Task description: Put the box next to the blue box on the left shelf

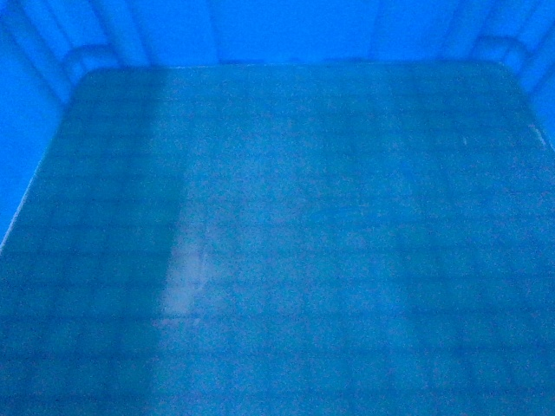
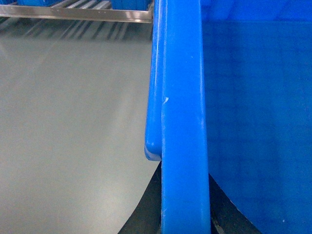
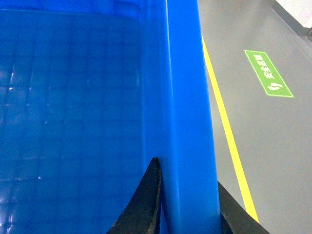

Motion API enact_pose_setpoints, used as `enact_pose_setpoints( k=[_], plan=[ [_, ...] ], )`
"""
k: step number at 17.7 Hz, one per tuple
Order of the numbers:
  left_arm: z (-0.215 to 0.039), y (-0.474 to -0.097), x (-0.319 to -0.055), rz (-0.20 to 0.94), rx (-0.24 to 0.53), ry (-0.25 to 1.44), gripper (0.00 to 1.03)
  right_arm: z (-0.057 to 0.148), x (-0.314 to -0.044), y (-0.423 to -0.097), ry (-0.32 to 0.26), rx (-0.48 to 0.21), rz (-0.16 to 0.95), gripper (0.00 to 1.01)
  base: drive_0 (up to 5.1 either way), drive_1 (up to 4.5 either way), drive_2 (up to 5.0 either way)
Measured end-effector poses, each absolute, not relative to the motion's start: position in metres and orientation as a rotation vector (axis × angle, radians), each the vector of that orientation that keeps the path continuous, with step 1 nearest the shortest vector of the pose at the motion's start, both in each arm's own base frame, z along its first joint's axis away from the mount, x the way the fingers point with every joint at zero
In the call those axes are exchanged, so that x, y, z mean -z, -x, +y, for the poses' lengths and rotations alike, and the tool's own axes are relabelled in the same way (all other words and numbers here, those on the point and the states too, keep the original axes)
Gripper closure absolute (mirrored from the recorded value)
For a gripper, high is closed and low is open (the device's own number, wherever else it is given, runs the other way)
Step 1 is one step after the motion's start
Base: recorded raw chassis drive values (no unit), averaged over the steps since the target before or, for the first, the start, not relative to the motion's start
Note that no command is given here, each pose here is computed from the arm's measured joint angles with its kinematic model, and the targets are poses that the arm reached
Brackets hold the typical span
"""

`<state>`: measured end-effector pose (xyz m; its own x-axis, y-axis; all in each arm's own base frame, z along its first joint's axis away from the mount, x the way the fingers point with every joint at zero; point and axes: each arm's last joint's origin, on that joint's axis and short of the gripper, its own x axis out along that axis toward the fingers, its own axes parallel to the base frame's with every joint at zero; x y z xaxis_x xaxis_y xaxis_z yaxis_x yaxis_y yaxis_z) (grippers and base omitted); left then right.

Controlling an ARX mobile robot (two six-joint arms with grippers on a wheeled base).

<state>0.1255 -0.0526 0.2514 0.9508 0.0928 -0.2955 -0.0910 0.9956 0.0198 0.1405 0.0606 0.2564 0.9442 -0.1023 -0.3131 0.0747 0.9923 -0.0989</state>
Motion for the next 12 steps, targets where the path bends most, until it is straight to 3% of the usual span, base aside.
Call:
enact_pose_setpoints(
  k=[12],
  plan=[
    [-0.0527, -0.1256, -0.2513, 0.301, -0.094, -0.006, 0.96, 0.0606, -0.2564, -0.1405, 0.087, 0.09, 0.324, 0.87, 0.2, 4.17, -3.8]
  ],
)
